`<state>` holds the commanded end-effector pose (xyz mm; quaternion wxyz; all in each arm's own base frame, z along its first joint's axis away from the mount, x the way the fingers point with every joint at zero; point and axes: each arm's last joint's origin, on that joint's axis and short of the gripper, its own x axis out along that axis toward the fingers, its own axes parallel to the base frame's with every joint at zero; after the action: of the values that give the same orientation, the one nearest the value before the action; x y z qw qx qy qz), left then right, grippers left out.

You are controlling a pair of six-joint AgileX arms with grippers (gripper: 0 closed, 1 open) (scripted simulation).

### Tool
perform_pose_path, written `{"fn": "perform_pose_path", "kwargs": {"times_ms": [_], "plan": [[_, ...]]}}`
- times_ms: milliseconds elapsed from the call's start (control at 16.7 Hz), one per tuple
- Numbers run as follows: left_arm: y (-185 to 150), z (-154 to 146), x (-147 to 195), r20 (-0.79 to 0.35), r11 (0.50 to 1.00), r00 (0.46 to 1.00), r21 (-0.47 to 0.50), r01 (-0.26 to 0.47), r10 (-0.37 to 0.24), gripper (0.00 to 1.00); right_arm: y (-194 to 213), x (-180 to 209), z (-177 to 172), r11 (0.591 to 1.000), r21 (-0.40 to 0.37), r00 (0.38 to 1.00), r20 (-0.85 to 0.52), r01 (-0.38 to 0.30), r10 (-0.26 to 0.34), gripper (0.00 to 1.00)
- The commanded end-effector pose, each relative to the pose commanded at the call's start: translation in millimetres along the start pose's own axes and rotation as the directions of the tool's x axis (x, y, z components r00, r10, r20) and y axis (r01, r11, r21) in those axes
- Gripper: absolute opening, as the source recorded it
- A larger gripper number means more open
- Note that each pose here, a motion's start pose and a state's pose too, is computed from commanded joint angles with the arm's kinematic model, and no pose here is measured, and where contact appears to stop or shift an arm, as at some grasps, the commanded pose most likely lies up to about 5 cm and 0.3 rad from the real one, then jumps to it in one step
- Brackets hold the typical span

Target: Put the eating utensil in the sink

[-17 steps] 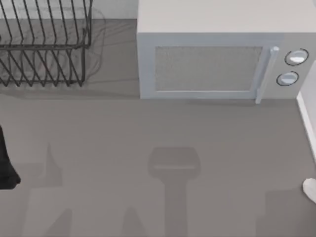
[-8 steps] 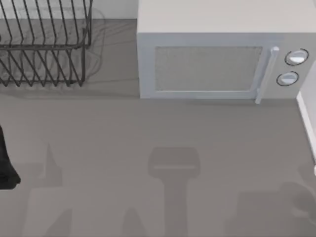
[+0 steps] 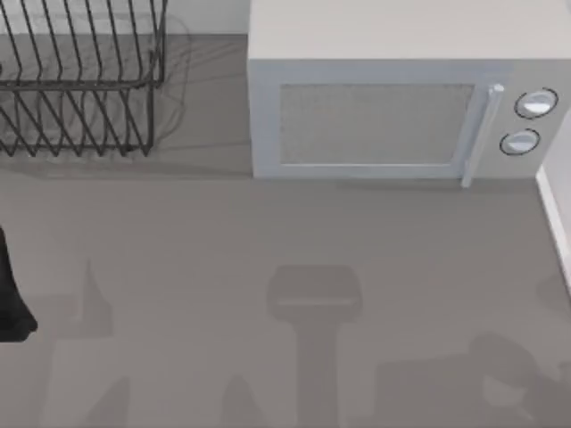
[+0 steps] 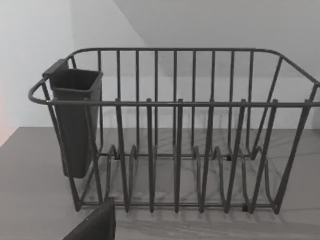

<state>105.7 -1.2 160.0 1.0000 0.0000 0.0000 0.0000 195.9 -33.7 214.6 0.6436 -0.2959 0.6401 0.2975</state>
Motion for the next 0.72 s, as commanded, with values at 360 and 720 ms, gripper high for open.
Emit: {"fn": "perform_pose_path", "kwargs": {"times_ms": [360, 720], "plan": [[0, 0, 0, 0.000, 1.000, 1.000, 0.000, 0.000, 0.000, 1.00, -18, -7, 11, 1.000, -0.004, 0.999, -0.017, -0.029, 0.029, 0.00], [0, 0, 0, 0.000, 1.000, 1.000, 0.000, 0.000, 0.000, 1.00, -97, -32, 61, 0.997, -0.027, 0.996, -0.047, -0.077, 0.076, 0.00]]}}
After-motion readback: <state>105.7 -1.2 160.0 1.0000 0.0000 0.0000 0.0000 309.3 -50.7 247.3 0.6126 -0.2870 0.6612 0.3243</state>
